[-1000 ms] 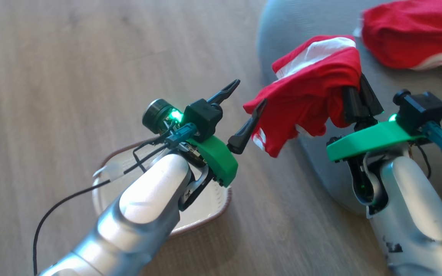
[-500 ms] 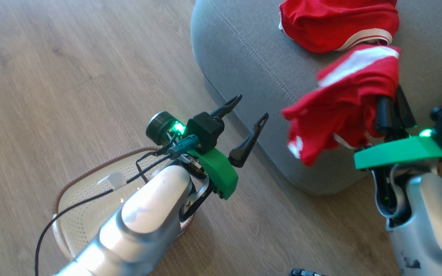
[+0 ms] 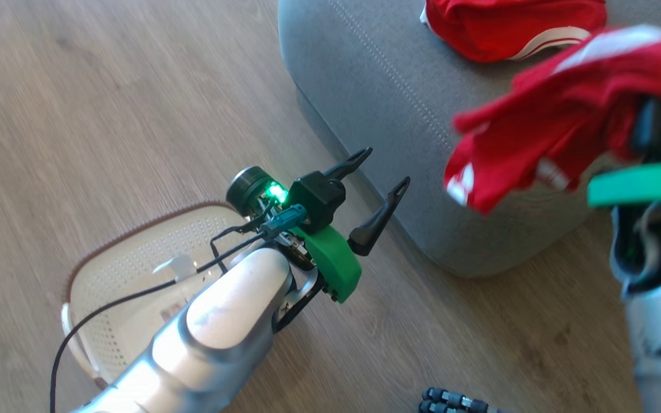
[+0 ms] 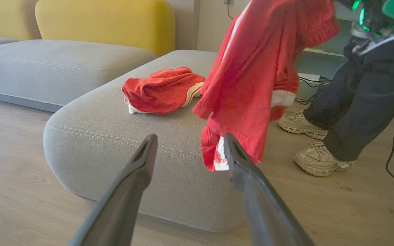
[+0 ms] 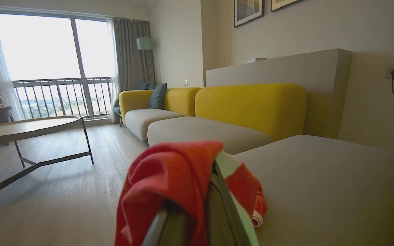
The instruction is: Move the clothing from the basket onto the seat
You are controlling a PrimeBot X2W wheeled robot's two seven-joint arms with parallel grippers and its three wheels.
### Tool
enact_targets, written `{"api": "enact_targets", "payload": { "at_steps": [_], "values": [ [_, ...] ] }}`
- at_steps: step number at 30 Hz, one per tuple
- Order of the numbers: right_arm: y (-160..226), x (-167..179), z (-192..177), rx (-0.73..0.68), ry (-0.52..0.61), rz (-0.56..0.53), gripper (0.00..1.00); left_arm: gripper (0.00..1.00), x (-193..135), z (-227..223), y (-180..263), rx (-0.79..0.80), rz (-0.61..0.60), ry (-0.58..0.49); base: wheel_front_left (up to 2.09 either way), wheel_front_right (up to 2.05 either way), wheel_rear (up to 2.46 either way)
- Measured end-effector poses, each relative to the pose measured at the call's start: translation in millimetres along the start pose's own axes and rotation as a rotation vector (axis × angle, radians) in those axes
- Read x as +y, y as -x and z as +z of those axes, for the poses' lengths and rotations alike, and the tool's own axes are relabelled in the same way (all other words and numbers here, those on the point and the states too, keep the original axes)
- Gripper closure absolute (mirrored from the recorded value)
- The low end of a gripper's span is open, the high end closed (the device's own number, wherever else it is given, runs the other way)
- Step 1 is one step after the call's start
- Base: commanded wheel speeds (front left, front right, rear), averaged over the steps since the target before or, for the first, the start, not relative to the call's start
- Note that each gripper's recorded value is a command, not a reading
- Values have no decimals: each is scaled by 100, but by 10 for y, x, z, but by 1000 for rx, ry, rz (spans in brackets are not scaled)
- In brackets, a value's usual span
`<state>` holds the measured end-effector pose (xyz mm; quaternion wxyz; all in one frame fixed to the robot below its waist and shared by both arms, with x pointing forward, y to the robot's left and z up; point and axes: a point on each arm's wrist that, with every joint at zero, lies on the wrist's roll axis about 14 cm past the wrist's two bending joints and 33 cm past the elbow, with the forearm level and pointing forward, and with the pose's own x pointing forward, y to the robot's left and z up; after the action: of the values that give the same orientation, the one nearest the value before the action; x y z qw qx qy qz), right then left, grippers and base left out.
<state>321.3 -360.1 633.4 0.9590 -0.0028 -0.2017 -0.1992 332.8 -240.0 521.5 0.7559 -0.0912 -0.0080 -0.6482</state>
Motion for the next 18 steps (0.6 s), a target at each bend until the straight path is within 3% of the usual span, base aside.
{"api": "enact_targets", "payload": {
  "at_steps": [5,18],
  "values": [
    [-379,-79,78,-31,70,8,100,0,77,-144,31,13,-2,22,0,0,0],
    [-1328,-195,-133,-26,312,-3,100,0,594,-536,158,35,36,63,0,0,0]
  ]
}}
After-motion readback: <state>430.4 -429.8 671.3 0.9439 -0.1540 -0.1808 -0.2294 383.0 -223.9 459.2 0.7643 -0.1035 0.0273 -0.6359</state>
